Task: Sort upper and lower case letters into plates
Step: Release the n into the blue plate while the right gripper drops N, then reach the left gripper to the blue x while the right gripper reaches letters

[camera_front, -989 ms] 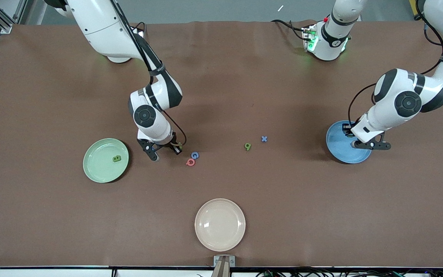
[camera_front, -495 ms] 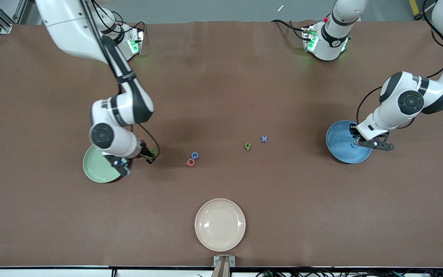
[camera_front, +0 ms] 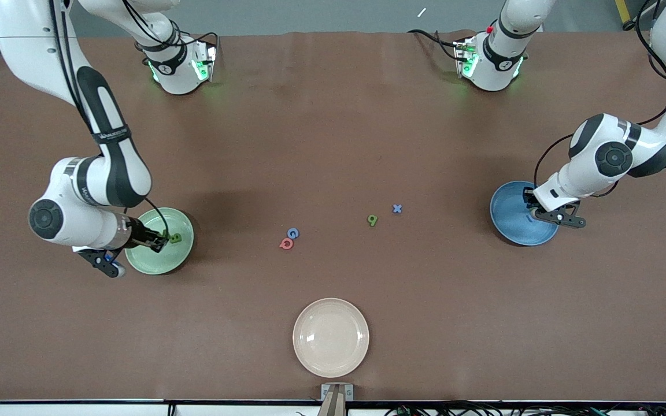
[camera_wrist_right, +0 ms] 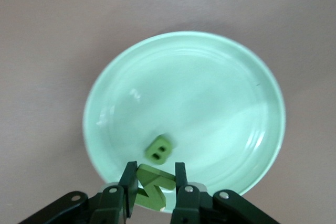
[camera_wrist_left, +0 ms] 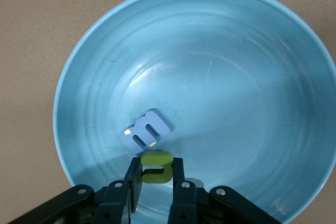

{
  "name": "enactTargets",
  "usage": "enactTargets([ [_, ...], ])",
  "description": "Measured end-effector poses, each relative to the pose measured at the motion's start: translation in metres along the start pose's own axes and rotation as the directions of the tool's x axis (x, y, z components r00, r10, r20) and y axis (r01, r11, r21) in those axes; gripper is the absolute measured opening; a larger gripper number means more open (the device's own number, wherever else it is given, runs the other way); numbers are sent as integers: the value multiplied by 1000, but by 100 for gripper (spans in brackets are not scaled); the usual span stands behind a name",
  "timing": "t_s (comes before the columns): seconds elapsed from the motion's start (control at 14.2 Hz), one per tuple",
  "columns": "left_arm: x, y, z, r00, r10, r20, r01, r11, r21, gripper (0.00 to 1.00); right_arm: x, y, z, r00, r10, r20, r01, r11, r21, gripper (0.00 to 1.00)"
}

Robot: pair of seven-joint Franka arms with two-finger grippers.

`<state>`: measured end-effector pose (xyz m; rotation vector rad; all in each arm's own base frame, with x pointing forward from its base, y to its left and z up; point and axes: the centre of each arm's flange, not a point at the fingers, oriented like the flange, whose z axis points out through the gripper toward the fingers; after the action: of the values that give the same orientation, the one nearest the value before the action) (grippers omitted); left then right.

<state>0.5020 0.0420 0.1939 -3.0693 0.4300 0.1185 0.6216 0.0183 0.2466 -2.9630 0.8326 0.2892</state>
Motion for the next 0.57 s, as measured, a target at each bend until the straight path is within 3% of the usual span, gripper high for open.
enactTargets([
  [0.42, 0, 0, 0, 1000, 0, 1, 0, 1000, 0, 31, -3, 17, 46, 999, -45, -10, 45, 999, -12, 33],
  [0.57, 0, 0, 0, 1000, 0, 1, 0, 1000, 0, 47, -6, 21, 56, 998, -58, -3, 58, 998, -19, 33],
])
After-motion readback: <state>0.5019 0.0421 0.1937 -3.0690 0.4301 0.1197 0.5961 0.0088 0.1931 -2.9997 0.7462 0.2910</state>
